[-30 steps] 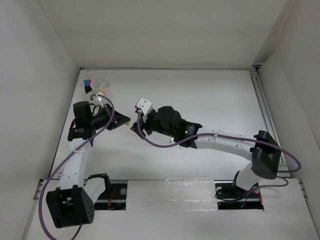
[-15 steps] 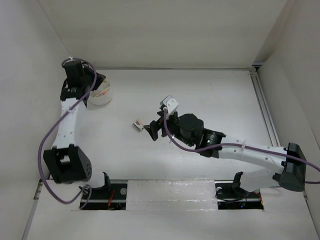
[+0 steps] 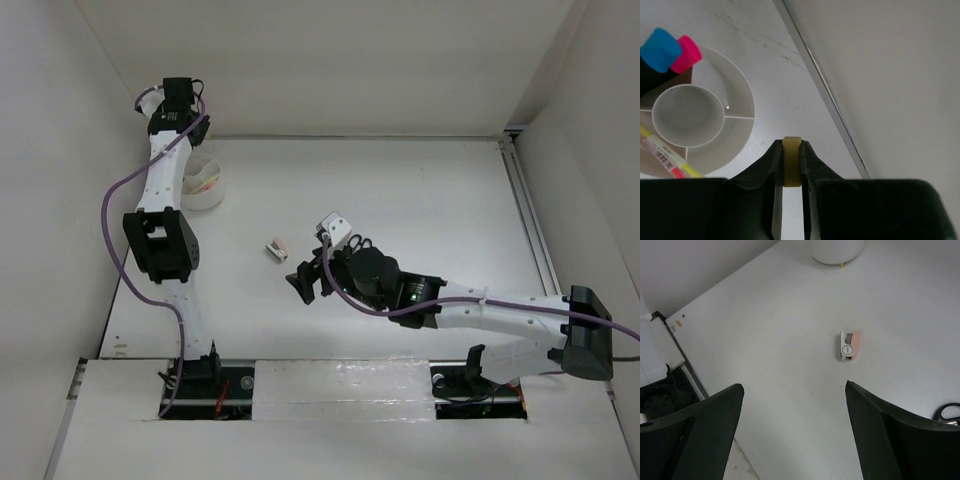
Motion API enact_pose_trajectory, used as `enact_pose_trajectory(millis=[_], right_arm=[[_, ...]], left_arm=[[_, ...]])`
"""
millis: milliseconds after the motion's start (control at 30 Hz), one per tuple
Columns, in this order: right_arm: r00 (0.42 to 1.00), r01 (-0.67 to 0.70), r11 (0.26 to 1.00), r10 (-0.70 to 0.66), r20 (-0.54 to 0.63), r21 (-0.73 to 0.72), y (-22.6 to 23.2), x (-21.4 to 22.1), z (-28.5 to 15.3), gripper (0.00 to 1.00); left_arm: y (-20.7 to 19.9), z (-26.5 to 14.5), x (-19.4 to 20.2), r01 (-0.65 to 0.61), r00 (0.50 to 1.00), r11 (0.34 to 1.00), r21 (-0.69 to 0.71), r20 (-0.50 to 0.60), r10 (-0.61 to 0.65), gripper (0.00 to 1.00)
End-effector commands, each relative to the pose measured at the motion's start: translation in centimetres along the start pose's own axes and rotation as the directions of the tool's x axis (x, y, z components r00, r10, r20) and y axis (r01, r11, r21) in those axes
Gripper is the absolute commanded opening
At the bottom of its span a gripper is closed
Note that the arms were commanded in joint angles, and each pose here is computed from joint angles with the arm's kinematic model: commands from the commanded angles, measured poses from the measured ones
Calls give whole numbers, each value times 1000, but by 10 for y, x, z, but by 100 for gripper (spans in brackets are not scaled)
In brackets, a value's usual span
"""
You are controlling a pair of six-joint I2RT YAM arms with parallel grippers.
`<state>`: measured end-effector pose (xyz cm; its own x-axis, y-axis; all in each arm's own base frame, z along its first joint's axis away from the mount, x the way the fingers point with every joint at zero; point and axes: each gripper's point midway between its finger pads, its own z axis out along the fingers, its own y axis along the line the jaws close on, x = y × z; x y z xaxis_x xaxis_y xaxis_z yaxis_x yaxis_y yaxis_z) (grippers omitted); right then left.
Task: Sort the stationery into containers
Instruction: Place the stationery in the storage box.
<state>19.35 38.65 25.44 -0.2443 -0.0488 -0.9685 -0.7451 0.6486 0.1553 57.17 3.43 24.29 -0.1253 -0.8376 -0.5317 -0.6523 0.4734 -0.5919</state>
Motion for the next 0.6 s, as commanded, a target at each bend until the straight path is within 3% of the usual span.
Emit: enact_pose_trajectory(millis=[0, 333, 567], right_arm=[[999, -35, 999, 36, 15, -10, 9, -1, 0, 88], [999, -32, 998, 31, -28, -48, 28, 19, -2, 88], [999, -38, 998, 37, -36, -46, 26, 24, -4, 88]], left_arm=[[10, -5, -22, 71, 996, 995, -74, 67, -66, 0], [25, 42, 5, 72, 997, 990, -117, 24, -70, 0], [32, 52, 7, 79, 996, 988, -136, 41, -74, 0]])
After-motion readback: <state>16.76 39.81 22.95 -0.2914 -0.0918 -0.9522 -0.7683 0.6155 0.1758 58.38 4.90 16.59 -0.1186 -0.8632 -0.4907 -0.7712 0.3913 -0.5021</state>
